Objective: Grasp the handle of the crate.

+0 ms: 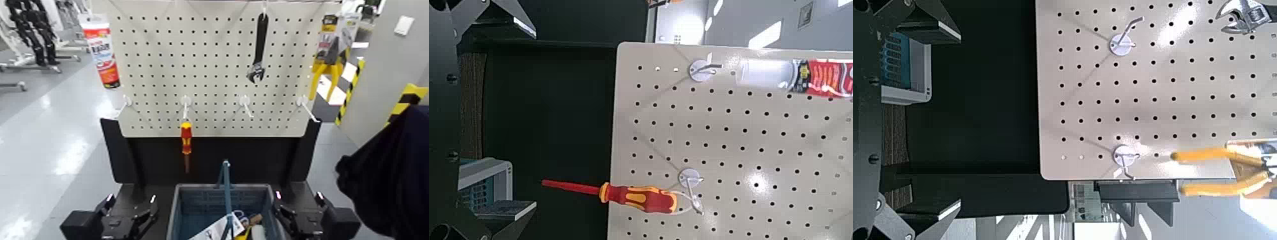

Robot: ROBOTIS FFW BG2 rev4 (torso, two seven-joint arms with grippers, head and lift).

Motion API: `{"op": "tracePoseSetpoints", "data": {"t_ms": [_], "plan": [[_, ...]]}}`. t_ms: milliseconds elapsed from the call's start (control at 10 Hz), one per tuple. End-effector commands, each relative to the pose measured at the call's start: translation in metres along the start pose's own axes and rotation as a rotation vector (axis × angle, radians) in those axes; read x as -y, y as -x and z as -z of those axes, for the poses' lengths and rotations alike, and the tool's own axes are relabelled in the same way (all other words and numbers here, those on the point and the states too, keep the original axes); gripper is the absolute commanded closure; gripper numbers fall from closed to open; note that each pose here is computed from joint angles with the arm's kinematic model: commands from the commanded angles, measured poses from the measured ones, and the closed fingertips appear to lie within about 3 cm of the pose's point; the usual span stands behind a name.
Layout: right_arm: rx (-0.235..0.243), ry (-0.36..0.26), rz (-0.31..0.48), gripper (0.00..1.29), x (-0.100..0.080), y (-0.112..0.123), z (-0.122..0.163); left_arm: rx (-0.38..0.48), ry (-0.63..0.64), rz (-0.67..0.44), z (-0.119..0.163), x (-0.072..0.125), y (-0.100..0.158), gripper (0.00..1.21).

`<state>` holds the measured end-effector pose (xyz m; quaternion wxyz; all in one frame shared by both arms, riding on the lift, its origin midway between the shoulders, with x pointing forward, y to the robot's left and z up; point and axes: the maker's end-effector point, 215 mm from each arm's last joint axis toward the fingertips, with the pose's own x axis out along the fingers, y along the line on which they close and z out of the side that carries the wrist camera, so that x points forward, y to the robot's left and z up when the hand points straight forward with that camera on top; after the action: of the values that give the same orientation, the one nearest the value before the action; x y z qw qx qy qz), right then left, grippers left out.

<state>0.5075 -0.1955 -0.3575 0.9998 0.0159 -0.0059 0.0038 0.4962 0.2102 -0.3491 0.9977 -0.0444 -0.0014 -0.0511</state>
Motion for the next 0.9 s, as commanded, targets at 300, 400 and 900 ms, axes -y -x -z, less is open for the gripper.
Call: {"op": "tracePoseSetpoints", "data": {"t_ms": [300,400,900], "plan": [[0.001,-0.001,0.003,0.14,0.000,0.000,-0.001,0.004,0.010,0.004,-0.002,0.000,-0.001,0.11],[-0.002,-0.001,0.001,0.14,0.000,0.000,0.000,-0.013,0.037,0.015,0.001,0.002,-0.002,0.11],[-0.005,-0.001,0.000,0.14,-0.001,-0.001,0.001,-0.150,0.318,0.201,-0.017,0.035,-0.034,0.11]]}}
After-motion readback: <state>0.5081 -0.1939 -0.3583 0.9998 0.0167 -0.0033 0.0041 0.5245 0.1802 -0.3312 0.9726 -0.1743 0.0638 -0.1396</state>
